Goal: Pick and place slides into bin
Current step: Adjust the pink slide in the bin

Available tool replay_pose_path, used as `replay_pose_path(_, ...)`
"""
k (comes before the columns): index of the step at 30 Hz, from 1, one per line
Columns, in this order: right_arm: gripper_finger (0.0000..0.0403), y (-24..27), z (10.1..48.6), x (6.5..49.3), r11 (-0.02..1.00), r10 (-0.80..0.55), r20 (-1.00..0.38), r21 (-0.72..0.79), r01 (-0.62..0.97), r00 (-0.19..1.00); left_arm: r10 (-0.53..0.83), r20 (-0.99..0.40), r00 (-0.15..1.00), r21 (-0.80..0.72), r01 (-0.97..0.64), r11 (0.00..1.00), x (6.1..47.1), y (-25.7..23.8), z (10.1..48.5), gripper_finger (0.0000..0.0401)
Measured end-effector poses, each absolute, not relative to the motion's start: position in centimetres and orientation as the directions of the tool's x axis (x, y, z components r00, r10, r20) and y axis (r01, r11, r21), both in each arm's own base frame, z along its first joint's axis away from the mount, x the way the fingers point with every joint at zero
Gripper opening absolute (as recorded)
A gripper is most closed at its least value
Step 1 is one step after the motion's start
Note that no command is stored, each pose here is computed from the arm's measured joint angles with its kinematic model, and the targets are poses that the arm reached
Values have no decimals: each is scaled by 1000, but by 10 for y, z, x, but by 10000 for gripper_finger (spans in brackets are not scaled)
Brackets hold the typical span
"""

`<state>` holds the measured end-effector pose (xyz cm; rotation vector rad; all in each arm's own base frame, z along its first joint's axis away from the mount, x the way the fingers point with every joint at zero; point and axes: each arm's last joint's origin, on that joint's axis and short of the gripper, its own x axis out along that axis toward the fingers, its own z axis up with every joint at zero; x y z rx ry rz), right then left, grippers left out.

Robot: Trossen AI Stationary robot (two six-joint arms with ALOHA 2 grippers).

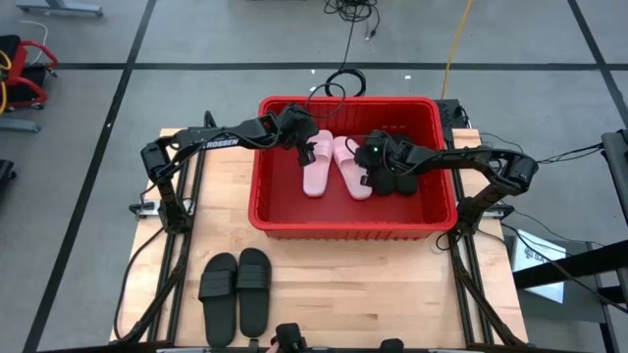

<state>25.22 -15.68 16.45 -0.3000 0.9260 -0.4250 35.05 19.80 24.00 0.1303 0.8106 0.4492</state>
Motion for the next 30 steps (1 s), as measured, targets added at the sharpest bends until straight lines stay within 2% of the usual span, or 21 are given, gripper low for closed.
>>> replay_pose_path(10,1,-138,168,259,832,-554,-687,-452,320,469,434,-670,603,282,-335,899,351,197,240,211)
replay_pose_path(14,1,-134,185,267,840,-538,-698,-398,368,473,435,-667,605,282,-336,899,351,197,240,211)
replay_pose_path(20,0,-135,201,276,816,-575,-673,-426,391,466,435,-663,609,283,-334,899,352,196,241,211)
replay_pose_path(30,0,-142,188,272,830,-539,-735,-378,411,412,428,-666,610,283,-324,903,353,193,240,211)
